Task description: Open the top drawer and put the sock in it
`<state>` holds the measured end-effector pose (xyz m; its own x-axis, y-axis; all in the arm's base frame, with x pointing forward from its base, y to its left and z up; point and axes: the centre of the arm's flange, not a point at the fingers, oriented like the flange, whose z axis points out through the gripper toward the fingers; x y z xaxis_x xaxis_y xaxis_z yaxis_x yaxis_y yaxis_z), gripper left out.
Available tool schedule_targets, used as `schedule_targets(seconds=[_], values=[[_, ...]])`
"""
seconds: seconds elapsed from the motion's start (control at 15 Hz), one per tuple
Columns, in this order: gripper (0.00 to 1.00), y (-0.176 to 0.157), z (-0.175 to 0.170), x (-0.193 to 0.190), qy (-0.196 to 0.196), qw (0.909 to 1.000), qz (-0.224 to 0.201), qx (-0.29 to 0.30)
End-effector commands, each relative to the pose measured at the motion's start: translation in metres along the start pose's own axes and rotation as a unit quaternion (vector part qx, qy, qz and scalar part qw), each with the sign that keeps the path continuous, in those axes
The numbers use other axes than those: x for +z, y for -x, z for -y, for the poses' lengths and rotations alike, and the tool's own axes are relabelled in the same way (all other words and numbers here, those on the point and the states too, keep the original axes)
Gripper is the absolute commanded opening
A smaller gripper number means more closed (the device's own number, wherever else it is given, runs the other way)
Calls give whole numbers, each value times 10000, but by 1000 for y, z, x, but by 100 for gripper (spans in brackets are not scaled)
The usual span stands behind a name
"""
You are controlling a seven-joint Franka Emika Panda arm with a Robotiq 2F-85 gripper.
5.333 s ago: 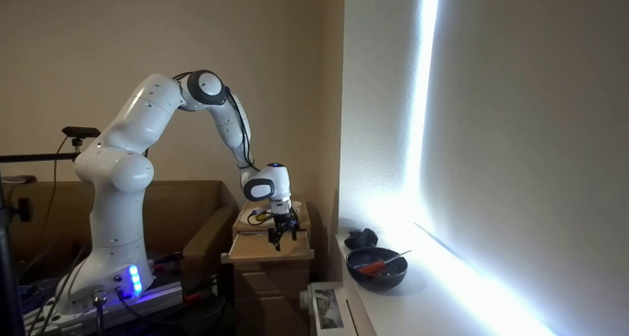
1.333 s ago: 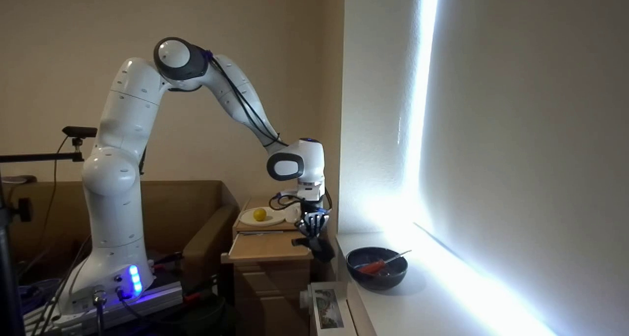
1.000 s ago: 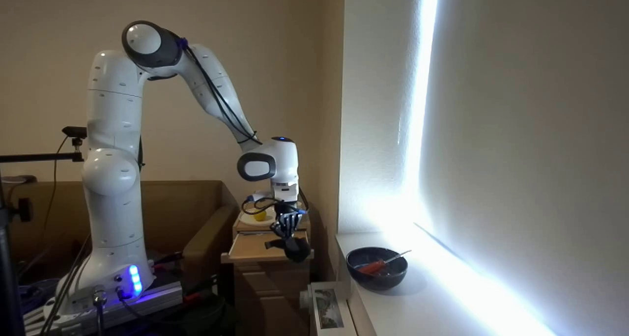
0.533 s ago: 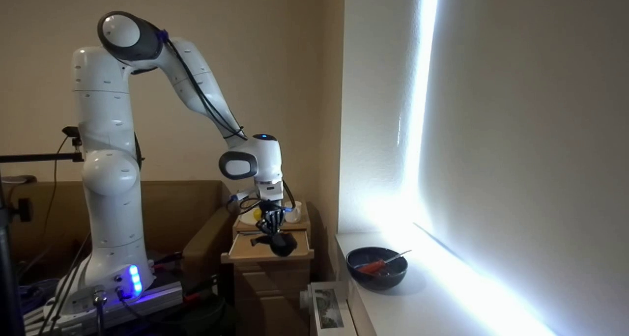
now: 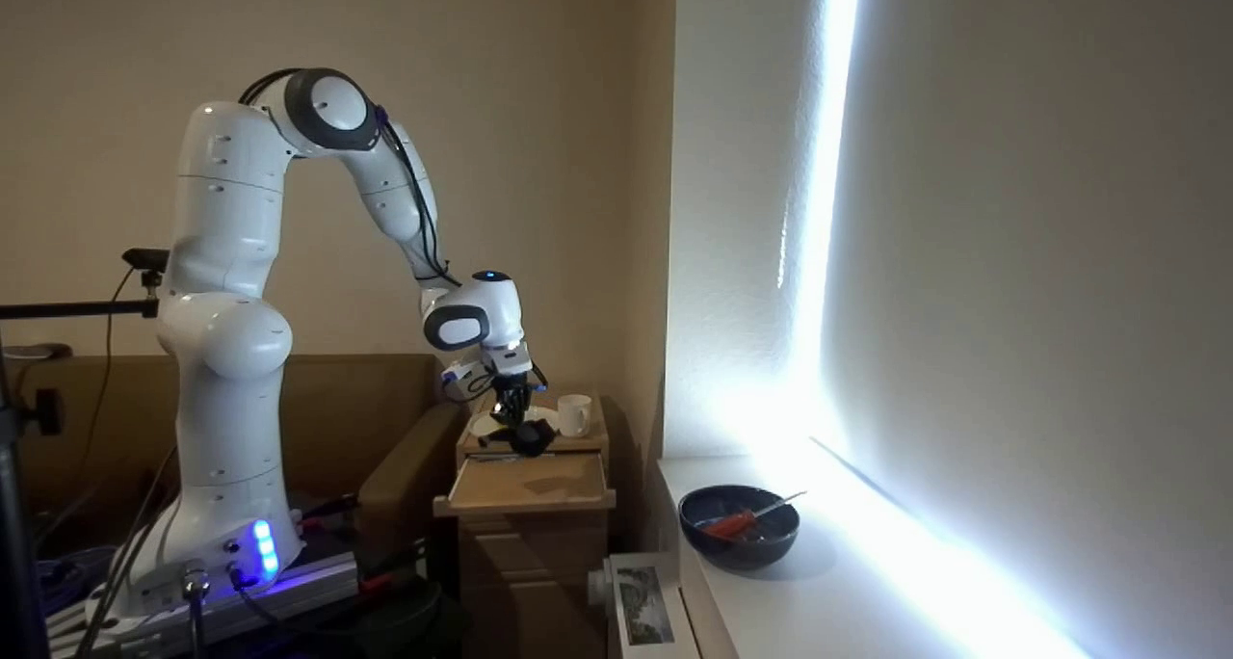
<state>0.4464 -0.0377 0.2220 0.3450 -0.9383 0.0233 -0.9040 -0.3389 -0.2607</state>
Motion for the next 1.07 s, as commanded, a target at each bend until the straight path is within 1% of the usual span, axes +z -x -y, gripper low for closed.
schedule_targets(seconds=[0.0, 0.13, 0.27, 0.4, 0.47, 0.6, 0.67, 0.73, 0.8, 0.87, 0.93, 1.0], values=[[2, 23, 34, 50, 80, 9997, -91, -190], [2, 36, 38, 80, 139, 9995, -210, -195], [2, 43, 44, 111, 41, 9990, -421, -117], [2, 49, 49, 128, -33, 9985, -549, -13], [2, 47, 52, 137, -59, 9984, -562, 0], [2, 52, 55, 151, 113, 9987, -491, 75], [20, 52, 56, 159, 177, 9991, -397, 23], [34, 50, 54, 161, 348, 9985, -421, -20], [38, 47, 53, 163, 603, 9967, -546, -5], [46, 39, 50, 159, 786, 9945, -689, -46], [52, 31, 48, 149, 837, 9941, -685, -123], [60, 24, 49, 139, 881, 9928, -780, -200]])
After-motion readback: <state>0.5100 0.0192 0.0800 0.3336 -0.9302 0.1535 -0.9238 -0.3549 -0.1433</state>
